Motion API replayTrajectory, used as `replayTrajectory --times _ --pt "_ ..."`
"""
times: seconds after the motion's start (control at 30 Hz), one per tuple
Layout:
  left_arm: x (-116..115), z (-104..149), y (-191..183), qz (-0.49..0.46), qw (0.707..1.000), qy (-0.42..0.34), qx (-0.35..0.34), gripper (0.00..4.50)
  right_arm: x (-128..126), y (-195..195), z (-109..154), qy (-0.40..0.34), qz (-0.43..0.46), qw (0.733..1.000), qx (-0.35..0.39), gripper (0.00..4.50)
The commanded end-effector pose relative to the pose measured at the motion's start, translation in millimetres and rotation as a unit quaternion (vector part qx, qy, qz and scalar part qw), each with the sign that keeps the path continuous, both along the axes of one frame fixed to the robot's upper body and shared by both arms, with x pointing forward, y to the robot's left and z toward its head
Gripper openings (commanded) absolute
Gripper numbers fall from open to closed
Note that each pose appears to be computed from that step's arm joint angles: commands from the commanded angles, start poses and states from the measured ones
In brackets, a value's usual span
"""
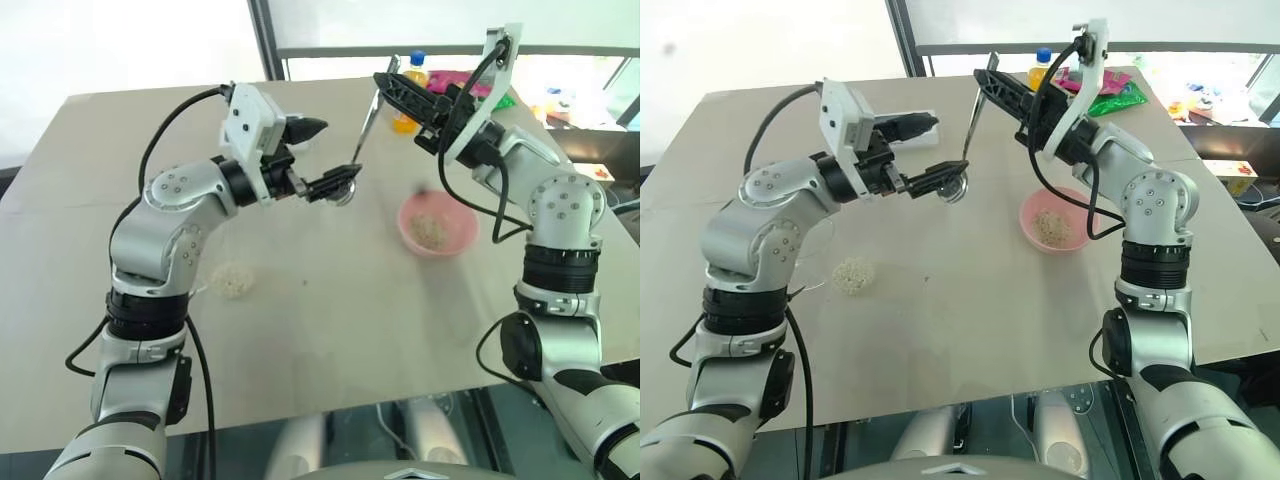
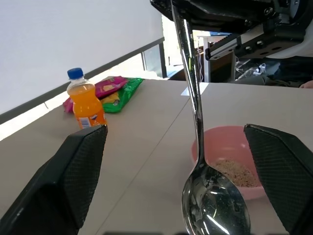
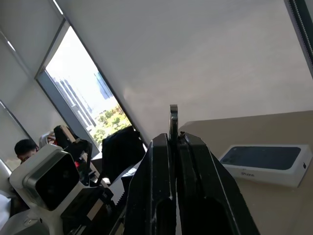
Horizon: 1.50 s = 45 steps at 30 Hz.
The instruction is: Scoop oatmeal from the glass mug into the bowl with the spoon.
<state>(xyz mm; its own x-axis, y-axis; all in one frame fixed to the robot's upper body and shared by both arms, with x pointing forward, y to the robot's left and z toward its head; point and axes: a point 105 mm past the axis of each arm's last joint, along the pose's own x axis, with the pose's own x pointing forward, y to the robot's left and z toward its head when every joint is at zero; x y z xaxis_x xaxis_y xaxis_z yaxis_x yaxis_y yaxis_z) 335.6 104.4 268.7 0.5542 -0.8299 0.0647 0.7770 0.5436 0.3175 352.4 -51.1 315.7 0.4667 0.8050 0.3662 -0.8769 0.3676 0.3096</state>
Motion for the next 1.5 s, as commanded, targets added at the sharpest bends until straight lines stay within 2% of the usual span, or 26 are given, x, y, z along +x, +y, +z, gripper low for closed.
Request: replayTrajectory --times 0.03,0.27,0.37,0.47,0.57,0.7,0.73,0.77,1.0,1.3,1.5 --pt "-7 9 -5 -0.014 0.999 -0.036 0.017 4.47 -5 -6 16 -0.027 -0.009 0.999 0.023 0.00" --pt "-5 -1 -16 -0.011 0.998 -0.046 0.049 4.47 -3 2 22 -0.031 -0.030 0.999 0.027 0.00" --pt "1 2 -15 0.006 0.998 -0.053 0.040 4.47 -2 3 23 -0.031 -0.038 0.998 0.029 0.00" --pt "5 6 -14 0.017 0.998 -0.058 0.033 3.74 -4 4 24 -0.031 -0.035 0.998 0.030 0.00" --pt "10 11 -13 0.028 0.997 -0.065 0.025 2.54 -7 5 23 -0.031 -0.031 0.999 0.029 0.00" --pt "15 11 -12 0.040 0.997 -0.065 0.025 0.53 -7 7 22 -0.028 -0.030 0.999 0.030 0.00" --pt "16 11 -11 0.042 0.997 -0.065 0.026 0.18 -8 7 22 -0.028 -0.030 0.999 0.030 0.00" --pt "16 11 -11 0.044 0.996 -0.066 0.028 0.02 -8 7 22 -0.028 -0.030 0.999 0.030 0.00" --pt "16 8 -12 0.036 0.995 -0.076 0.047 0.02 -8 4 20 -0.029 -0.032 0.999 0.027 0.00" --pt "21 10 -2 0.046 0.991 -0.095 0.077 0.02 -11 -4 1 -0.051 -0.025 0.997 -0.060 0.00" --pt "21 9 -3 0.045 0.992 -0.095 0.075 0.02 -9 -10 0 -0.051 -0.031 0.996 -0.063 0.00"
